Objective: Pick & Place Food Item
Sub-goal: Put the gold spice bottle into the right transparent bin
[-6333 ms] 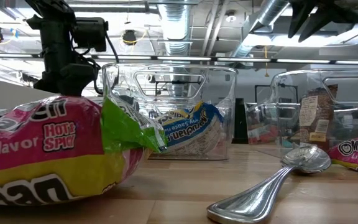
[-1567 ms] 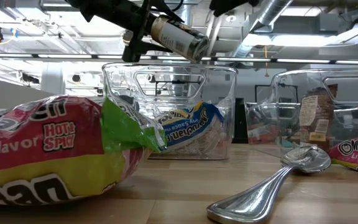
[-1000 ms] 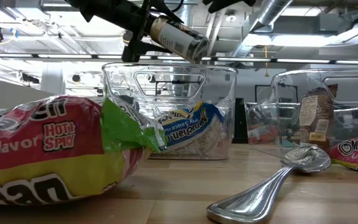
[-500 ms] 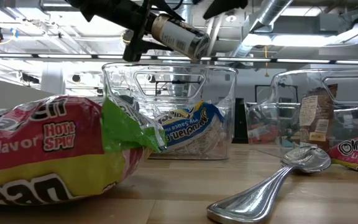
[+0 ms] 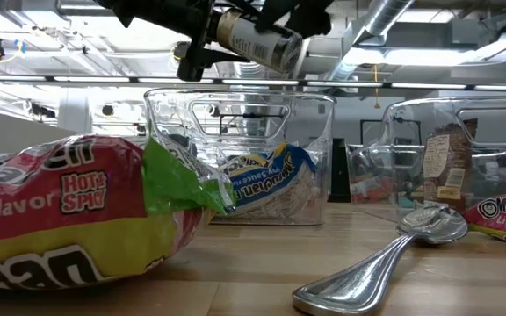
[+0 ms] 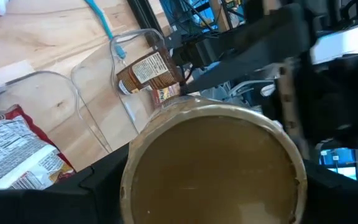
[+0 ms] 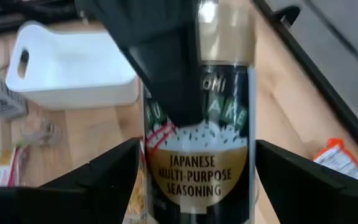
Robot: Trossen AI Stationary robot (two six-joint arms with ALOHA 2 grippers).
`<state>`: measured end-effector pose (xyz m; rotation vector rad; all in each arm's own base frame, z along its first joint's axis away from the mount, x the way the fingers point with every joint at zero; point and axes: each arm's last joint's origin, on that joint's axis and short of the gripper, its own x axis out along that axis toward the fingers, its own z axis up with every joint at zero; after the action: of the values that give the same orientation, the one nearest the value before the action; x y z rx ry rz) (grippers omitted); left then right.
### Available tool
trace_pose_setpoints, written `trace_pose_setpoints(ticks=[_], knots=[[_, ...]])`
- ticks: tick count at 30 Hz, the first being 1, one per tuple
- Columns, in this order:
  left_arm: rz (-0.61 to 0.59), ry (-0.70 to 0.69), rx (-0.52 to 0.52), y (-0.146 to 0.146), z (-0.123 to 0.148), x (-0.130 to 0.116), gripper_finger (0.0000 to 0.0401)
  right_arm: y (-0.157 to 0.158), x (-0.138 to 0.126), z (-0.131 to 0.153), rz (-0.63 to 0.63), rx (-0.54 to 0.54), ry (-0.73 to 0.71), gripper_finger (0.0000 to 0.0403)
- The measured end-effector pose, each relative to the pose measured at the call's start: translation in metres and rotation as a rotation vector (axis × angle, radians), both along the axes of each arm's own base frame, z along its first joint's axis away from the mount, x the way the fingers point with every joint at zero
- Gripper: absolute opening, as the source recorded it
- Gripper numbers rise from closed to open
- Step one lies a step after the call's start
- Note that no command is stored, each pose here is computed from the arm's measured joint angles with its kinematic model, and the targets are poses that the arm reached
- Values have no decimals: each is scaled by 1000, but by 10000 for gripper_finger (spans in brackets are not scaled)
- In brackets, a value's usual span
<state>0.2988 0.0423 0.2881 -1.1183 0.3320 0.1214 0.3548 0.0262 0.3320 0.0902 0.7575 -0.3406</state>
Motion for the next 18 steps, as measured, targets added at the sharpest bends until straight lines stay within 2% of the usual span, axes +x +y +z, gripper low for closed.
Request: trace_pose_setpoints(ticks=[18], knots=[[1,-7,-14,-2,1,1,286,-2,2,-2,-2,5,1,303]])
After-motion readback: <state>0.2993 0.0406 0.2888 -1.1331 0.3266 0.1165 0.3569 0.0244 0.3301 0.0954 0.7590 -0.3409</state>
